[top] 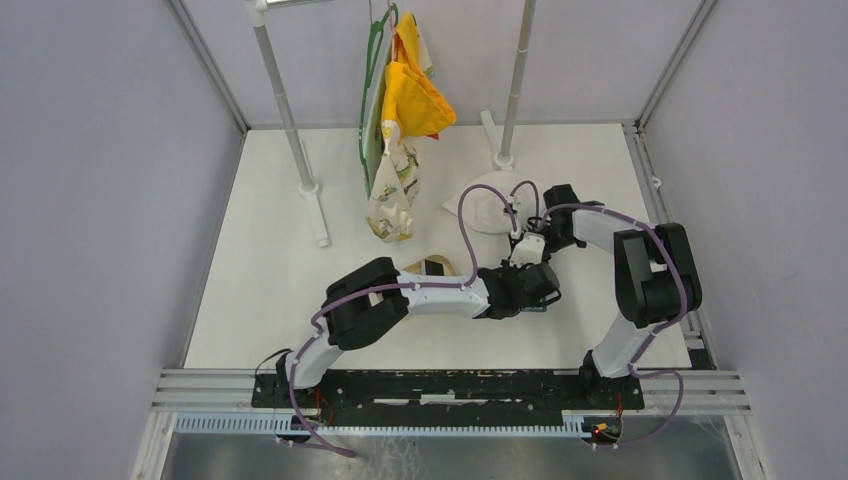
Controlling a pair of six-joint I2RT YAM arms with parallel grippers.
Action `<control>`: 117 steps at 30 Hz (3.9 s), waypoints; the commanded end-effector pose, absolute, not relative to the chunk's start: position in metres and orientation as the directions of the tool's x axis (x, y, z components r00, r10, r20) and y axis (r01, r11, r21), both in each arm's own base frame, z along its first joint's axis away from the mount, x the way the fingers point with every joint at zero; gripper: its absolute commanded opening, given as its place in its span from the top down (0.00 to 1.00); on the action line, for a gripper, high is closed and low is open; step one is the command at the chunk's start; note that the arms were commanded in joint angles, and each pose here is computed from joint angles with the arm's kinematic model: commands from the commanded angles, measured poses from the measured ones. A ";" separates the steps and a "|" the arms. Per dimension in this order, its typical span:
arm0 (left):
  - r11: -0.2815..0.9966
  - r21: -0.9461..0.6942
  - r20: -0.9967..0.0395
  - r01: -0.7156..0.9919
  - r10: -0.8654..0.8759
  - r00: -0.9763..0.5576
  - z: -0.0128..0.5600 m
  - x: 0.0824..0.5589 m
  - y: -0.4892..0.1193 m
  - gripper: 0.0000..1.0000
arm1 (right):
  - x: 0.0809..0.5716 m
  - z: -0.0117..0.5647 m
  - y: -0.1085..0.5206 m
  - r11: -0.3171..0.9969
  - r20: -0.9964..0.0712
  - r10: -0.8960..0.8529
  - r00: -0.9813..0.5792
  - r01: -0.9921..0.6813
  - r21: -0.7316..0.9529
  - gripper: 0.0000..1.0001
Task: Put the credit cards into the card holder
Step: Insert the credit card into the card holder.
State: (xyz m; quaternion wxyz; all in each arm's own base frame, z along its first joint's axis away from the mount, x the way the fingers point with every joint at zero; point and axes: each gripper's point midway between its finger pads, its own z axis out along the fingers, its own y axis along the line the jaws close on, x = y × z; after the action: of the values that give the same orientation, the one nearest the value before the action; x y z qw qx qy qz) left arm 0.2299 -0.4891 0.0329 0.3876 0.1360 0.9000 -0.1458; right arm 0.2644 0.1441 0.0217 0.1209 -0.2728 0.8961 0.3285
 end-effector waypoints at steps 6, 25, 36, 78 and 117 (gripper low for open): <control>0.951 -0.137 -0.773 0.278 0.073 -0.630 0.058 0.244 -0.467 0.66 | 0.294 0.048 0.132 0.661 -0.496 -0.454 -0.740 -0.653 0.370 0.67; 0.873 -0.199 -0.826 0.446 0.096 -0.556 0.118 0.228 -0.444 0.63 | 0.312 0.119 0.136 0.563 -0.728 -0.470 -0.500 -0.804 0.189 0.67; 0.920 -0.151 -0.743 0.361 0.135 -0.655 0.084 0.277 -0.392 0.79 | 0.271 0.134 0.150 0.269 -0.852 -0.522 -0.042 -0.956 -0.117 0.82; 0.871 -0.280 -0.555 0.403 0.196 -0.808 0.026 0.230 -0.403 0.90 | 0.267 0.035 0.141 0.418 -0.620 -0.664 -0.418 -0.895 0.155 0.86; 0.595 -0.675 -0.602 0.436 -0.103 -0.792 0.092 0.227 -0.427 0.62 | 0.265 0.011 0.124 0.509 -0.558 -0.659 -0.504 -0.845 0.162 0.87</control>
State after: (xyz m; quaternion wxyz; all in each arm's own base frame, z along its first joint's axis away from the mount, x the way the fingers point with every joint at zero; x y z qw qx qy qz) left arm 0.2202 -0.4076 0.0677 0.3020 0.1170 0.8605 -0.3932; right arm 0.2652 0.1277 0.0185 0.2347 -0.4543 0.8316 0.2164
